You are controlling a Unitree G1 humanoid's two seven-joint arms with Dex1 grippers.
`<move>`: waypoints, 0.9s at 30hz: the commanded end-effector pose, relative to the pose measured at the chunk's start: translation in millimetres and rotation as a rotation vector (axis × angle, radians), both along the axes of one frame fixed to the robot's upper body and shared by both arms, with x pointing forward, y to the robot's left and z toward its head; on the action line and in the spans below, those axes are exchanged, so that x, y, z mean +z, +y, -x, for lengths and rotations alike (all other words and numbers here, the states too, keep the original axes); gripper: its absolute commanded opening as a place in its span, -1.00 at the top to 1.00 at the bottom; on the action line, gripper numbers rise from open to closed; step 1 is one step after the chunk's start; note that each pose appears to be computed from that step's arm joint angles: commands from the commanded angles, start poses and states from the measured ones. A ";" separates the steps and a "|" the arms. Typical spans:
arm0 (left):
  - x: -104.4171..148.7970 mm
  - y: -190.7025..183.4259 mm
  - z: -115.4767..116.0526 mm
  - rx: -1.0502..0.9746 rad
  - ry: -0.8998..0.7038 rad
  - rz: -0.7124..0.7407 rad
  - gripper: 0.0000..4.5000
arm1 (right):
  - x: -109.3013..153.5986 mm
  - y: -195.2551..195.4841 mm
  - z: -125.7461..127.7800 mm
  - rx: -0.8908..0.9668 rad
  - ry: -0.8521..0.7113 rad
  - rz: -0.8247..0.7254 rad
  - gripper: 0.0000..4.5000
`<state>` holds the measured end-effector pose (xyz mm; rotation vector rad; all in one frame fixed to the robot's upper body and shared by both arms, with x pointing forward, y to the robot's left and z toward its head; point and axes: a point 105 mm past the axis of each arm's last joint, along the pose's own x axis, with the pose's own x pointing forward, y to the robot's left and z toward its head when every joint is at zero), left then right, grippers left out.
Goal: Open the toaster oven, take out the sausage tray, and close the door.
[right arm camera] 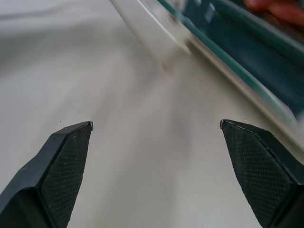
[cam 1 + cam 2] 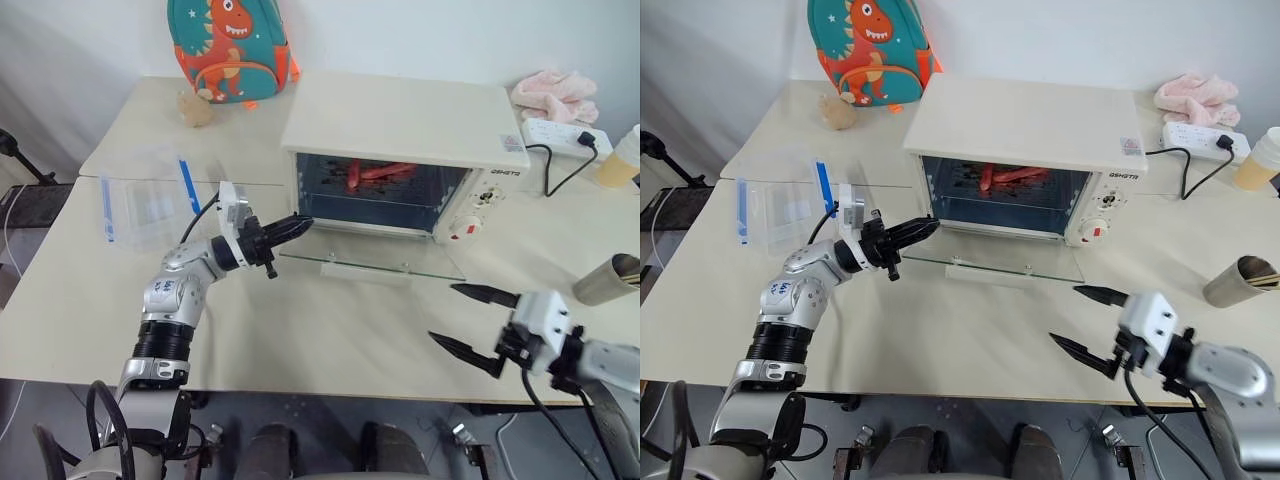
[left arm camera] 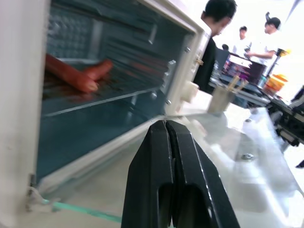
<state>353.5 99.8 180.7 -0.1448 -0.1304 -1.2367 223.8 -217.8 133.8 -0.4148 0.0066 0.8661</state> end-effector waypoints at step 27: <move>-17.5 112.7 80.7 0.402 -0.104 -0.046 -0.44 | 71.7 123.7 -135.7 -0.051 -0.684 0.401 -1.00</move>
